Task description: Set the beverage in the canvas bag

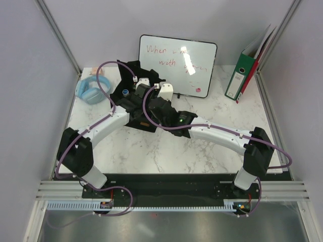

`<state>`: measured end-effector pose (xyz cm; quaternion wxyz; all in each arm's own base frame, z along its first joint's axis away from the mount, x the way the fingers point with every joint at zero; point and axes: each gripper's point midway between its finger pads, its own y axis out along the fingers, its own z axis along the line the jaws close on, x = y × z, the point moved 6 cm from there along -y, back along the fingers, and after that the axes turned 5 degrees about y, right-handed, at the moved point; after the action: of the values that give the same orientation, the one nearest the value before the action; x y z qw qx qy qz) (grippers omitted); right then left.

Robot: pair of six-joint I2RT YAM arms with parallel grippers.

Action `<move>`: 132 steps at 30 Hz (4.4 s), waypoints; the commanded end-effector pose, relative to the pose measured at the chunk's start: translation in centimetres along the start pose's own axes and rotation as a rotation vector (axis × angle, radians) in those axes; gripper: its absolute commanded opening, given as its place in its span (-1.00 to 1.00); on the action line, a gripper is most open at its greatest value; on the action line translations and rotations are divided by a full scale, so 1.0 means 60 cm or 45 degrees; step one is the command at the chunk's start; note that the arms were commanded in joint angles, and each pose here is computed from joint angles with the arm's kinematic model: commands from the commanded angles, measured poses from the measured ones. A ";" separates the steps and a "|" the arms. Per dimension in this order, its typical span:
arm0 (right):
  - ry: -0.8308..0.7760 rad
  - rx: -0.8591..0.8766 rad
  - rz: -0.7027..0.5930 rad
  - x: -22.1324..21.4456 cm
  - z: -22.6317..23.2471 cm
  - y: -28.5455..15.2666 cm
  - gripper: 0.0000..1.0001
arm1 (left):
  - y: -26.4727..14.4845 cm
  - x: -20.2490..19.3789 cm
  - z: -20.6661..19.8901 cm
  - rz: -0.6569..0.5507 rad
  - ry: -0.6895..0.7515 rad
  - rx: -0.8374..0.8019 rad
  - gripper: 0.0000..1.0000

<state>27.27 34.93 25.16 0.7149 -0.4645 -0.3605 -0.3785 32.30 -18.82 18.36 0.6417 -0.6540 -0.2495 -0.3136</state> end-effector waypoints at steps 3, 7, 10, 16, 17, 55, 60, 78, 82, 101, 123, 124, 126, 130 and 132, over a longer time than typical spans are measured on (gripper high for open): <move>0.117 0.107 -0.117 0.055 0.029 -0.030 -1.00 | 0.027 -0.091 -0.012 0.287 0.078 -0.023 -0.12; 0.121 0.114 -0.120 0.057 0.030 -0.033 -1.00 | 0.022 -0.087 -0.010 0.277 0.077 -0.021 -0.02; 0.123 0.113 -0.122 0.057 0.030 -0.033 -1.00 | 0.013 -0.082 -0.008 0.263 0.072 -0.026 -0.01; 0.129 0.115 -0.125 0.058 0.029 -0.035 -1.00 | -0.015 -0.058 -0.006 0.208 0.045 -0.056 0.13; 0.128 0.115 -0.121 0.057 0.029 -0.034 -1.00 | -0.020 -0.055 -0.006 0.203 0.043 -0.060 0.15; 0.163 0.123 -0.138 0.072 0.026 -0.050 -1.00 | -0.264 0.108 0.044 -0.312 -0.224 -0.217 0.78; 0.166 0.121 -0.141 0.076 0.023 -0.055 -1.00 | -0.277 0.111 0.051 -0.343 -0.233 -0.218 0.77; 0.114 0.015 -0.145 0.058 0.004 -0.041 -1.00 | -0.288 0.121 0.057 -0.363 -0.103 -0.211 0.76; 0.107 -0.016 -0.144 0.051 -0.004 -0.037 -1.00 | -0.297 0.121 0.064 -0.386 -0.048 -0.212 0.76; 0.056 -0.028 -0.077 0.014 -0.013 -0.023 -1.00 | -0.273 0.135 0.058 -0.282 -0.228 -0.151 0.32; 0.070 0.009 -0.107 0.036 -0.008 -0.036 -0.76 | -0.349 0.167 0.067 -0.425 -0.209 -0.326 0.23; 0.080 0.020 -0.116 0.045 -0.005 -0.042 -0.66 | -0.369 0.172 0.072 -0.464 -0.221 -0.346 0.29; 0.095 0.050 -0.118 0.056 -0.001 -0.052 -0.34 | -0.391 0.178 0.076 -0.504 -0.220 -0.382 0.47; 0.118 0.122 -0.150 0.096 0.004 -0.086 0.36 | -0.428 0.177 0.082 -0.558 -0.233 -0.451 0.91; 0.120 0.151 -0.164 0.116 0.002 -0.106 0.82 | -0.442 0.172 0.087 -0.582 -0.233 -0.474 1.00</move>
<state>26.04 33.41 28.93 0.7233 -0.4129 -0.3592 -0.4211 22.08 -13.48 41.58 0.4467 -0.7081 -0.3722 -0.4008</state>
